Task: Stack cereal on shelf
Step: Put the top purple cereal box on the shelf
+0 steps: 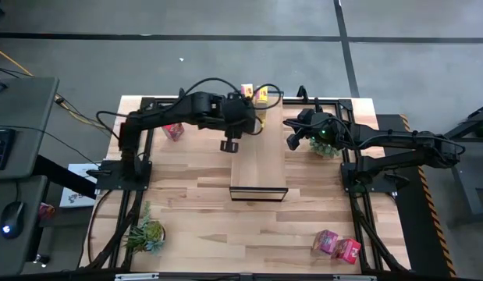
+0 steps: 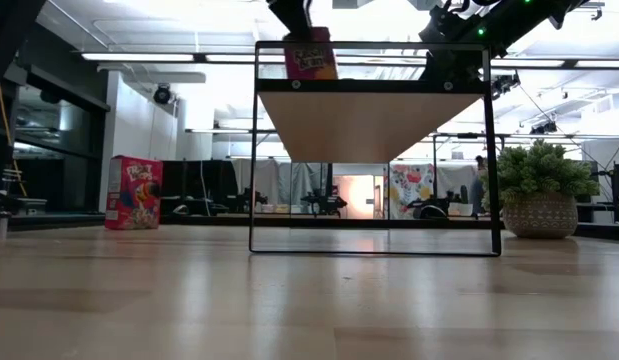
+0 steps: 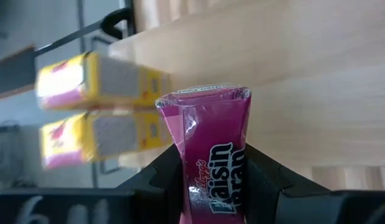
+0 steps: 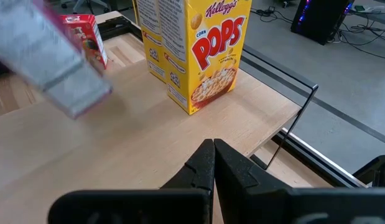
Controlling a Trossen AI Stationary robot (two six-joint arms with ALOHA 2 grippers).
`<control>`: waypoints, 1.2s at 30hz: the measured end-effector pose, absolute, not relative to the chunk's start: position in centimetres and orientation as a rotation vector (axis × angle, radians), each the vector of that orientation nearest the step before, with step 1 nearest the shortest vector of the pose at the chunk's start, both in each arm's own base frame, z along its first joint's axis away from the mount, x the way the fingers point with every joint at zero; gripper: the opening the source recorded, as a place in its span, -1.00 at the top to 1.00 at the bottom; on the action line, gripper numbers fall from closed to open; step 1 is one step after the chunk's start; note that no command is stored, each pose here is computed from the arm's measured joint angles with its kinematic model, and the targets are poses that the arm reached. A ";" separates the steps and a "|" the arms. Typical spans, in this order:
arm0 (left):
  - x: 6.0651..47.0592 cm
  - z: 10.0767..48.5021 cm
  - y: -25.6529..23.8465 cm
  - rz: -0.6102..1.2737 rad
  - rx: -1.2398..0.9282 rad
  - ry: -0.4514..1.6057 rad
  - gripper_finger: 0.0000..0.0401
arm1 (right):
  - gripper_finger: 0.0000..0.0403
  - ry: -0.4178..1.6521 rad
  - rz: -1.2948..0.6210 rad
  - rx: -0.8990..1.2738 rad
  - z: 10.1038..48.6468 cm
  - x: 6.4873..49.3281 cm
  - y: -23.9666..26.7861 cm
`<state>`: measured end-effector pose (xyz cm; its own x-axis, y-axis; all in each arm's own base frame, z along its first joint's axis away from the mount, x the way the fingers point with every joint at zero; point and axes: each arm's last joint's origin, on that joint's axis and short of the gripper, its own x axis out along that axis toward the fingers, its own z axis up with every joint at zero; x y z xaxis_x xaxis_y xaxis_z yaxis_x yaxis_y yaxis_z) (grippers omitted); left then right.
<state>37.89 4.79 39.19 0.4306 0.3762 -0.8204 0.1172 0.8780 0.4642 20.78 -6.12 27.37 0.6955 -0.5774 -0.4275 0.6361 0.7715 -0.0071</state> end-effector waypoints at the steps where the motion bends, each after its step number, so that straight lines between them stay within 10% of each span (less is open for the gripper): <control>1: 38.1 39.0 5.0 0.154 0.490 1.129 0.45 | 1.00 0.426 -0.680 0.146 27.4 20.8 -6.1; 36: 38.5 38.6 8.5 0.221 0.448 1.115 -0.28 | 1.00 0.426 -0.677 0.148 27.4 20.8 -6.1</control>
